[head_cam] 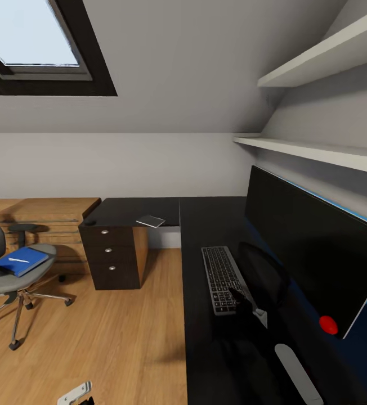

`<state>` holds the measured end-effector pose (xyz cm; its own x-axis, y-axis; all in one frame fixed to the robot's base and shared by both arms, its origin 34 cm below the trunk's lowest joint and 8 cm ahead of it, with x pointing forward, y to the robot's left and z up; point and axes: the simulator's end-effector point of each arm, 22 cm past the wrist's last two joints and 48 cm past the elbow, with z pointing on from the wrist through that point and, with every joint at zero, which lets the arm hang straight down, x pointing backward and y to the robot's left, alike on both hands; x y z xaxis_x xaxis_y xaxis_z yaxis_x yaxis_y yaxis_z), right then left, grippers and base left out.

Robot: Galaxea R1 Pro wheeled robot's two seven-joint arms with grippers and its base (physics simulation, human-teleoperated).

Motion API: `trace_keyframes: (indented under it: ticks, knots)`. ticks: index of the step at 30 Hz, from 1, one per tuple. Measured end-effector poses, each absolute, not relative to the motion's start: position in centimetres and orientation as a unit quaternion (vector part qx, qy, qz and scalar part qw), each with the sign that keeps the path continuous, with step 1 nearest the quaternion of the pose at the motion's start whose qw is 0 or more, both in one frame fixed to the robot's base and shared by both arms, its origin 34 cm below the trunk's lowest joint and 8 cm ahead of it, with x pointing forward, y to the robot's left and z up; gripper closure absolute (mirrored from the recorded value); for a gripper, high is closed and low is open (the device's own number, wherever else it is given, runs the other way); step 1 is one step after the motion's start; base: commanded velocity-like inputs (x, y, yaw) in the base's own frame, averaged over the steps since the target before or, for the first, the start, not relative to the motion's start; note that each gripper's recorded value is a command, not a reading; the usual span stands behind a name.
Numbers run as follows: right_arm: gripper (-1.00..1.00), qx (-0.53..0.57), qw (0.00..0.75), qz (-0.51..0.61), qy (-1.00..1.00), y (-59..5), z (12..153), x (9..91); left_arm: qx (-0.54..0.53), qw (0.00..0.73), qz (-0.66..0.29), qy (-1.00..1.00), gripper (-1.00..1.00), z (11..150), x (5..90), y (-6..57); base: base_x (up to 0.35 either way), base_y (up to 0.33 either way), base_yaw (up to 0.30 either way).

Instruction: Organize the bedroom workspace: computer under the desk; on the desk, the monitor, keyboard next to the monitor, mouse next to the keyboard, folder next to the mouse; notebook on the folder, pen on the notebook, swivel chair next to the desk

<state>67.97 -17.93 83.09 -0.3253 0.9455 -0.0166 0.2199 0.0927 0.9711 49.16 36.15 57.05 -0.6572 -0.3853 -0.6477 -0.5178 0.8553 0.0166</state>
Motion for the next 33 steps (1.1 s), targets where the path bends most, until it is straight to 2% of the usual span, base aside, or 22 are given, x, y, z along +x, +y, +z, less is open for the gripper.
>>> trace_keyframes:
  ticks: [10, 33]
  knots:
    - [-1.00, 0.453, 0.364, 0.499, 0.643, -17.94, 83.07, 67.99, -0.251, 0.336, 0.101, 0.902, -1.00, 57.19, 49.33, 36.25, -0.050, -0.029, 0.000]
    - [-1.00, 0.453, 0.363, 0.499, 0.644, -17.90, 83.04, 68.00, -0.252, 0.337, 0.103, 0.901, -1.00, 57.24, 49.35, 36.55, -0.303, -0.106, 0.000]
